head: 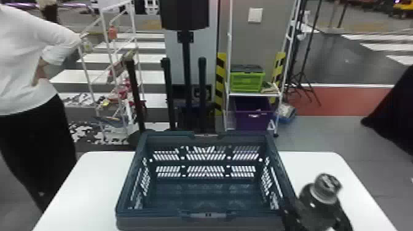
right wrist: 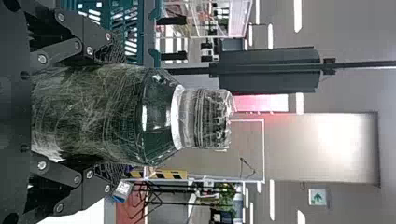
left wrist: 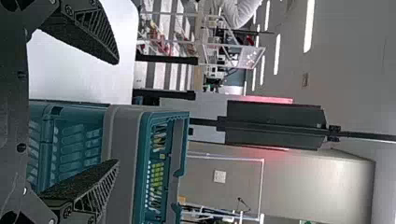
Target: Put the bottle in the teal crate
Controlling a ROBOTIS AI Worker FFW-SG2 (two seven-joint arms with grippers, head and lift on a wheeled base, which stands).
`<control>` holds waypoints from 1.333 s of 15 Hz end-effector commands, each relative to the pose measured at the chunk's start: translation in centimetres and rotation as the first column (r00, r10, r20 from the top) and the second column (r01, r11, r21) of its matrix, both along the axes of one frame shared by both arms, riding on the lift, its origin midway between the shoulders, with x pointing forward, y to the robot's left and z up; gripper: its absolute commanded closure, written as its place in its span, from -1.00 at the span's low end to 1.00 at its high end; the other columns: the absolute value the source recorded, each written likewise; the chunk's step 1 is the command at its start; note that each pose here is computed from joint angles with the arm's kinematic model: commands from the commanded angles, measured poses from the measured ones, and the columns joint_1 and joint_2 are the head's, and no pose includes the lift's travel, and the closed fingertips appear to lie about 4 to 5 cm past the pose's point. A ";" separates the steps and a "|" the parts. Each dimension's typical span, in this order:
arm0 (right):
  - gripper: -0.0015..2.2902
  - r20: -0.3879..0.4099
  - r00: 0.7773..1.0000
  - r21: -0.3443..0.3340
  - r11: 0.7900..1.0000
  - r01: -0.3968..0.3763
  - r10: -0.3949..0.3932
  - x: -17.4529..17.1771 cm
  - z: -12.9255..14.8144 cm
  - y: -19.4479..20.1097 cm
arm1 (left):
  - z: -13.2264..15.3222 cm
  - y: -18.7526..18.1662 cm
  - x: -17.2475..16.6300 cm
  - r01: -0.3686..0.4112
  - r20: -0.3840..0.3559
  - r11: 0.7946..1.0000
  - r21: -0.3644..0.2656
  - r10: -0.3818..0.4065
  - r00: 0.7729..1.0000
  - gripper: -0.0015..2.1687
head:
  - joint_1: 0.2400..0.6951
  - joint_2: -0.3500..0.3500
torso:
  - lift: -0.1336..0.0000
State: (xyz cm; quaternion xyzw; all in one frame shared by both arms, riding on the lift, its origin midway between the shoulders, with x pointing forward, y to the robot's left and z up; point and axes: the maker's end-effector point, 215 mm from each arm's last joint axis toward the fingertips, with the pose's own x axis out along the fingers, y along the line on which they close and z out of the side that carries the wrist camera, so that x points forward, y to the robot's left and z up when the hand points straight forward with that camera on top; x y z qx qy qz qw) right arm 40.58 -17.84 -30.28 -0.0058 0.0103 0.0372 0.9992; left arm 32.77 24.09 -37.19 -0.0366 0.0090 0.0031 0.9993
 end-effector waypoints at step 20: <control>0.97 -0.673 0.701 -0.037 0.937 -0.348 0.234 16.6 -10.0 15.6 | -0.4 1.4 -0.2 -0.019 -0.001 1.000 0.002 0.019 1.000 -0.88 | 0.14 0.00 | 1.00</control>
